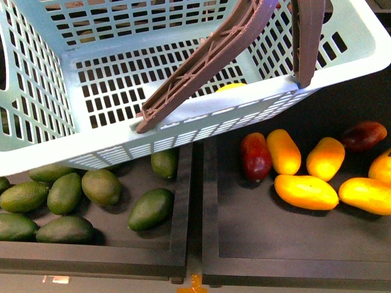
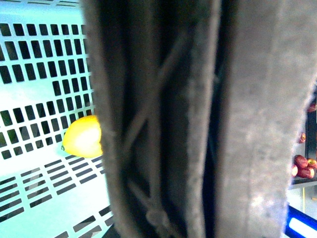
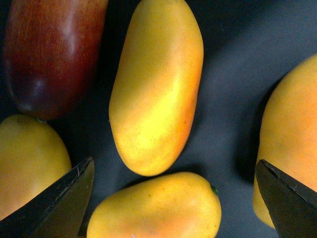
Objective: Pick lemon and mango into basket
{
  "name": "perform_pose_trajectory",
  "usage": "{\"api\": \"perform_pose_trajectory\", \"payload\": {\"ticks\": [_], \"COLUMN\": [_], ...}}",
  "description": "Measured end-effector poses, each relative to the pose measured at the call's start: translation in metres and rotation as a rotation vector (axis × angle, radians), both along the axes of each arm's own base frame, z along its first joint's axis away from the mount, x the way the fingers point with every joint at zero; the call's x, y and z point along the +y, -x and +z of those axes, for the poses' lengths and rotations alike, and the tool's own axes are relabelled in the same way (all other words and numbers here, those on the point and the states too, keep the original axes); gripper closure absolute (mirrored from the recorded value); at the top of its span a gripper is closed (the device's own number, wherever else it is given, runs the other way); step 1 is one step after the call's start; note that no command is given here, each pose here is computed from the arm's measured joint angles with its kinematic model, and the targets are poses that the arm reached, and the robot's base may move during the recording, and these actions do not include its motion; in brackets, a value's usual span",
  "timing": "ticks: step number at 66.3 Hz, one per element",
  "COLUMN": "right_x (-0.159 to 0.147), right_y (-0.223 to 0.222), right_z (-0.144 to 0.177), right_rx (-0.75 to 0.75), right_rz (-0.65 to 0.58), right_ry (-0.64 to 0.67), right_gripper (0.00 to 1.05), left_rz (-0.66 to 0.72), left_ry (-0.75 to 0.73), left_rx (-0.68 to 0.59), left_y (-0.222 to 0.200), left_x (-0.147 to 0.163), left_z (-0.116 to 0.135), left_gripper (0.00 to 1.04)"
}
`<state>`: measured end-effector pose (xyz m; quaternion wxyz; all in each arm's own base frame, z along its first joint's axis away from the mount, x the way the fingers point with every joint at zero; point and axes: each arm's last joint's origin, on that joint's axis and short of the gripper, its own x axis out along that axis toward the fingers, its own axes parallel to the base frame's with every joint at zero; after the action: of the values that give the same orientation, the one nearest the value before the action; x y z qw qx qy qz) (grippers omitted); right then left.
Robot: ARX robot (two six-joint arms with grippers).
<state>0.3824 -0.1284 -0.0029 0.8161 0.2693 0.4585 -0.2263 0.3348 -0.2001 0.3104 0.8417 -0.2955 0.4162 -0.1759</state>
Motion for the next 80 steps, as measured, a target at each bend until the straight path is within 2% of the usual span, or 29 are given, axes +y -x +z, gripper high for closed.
{"api": "perform_pose_trajectory", "payload": {"ticks": [24, 58, 72, 80], "right_x": [-0.004, -0.007, -0.009, -0.012], "right_y": [-0.029, -0.040, -0.037, -0.030], "right_z": [-0.015, -0.038, -0.041, -0.038], "right_rx": [-0.001, 0.026, 0.026, 0.007], "right_rz": [-0.015, -0.028, -0.041, -0.035], "right_ry": [-0.001, 0.003, -0.015, -0.032], "right_gripper": [0.09, 0.09, 0.37, 0.48], "left_rz": [-0.003, -0.002, -0.003, -0.003], "left_ry": [0.002, 0.002, 0.002, 0.002], "left_rx": [0.002, 0.001, 0.001, 0.001], "left_y": [0.000, 0.000, 0.000, 0.000], "left_x": [0.000, 0.000, 0.000, 0.000], "left_z": [0.000, 0.000, 0.000, 0.000], "left_gripper": [0.90, 0.90, 0.90, 0.90]}}
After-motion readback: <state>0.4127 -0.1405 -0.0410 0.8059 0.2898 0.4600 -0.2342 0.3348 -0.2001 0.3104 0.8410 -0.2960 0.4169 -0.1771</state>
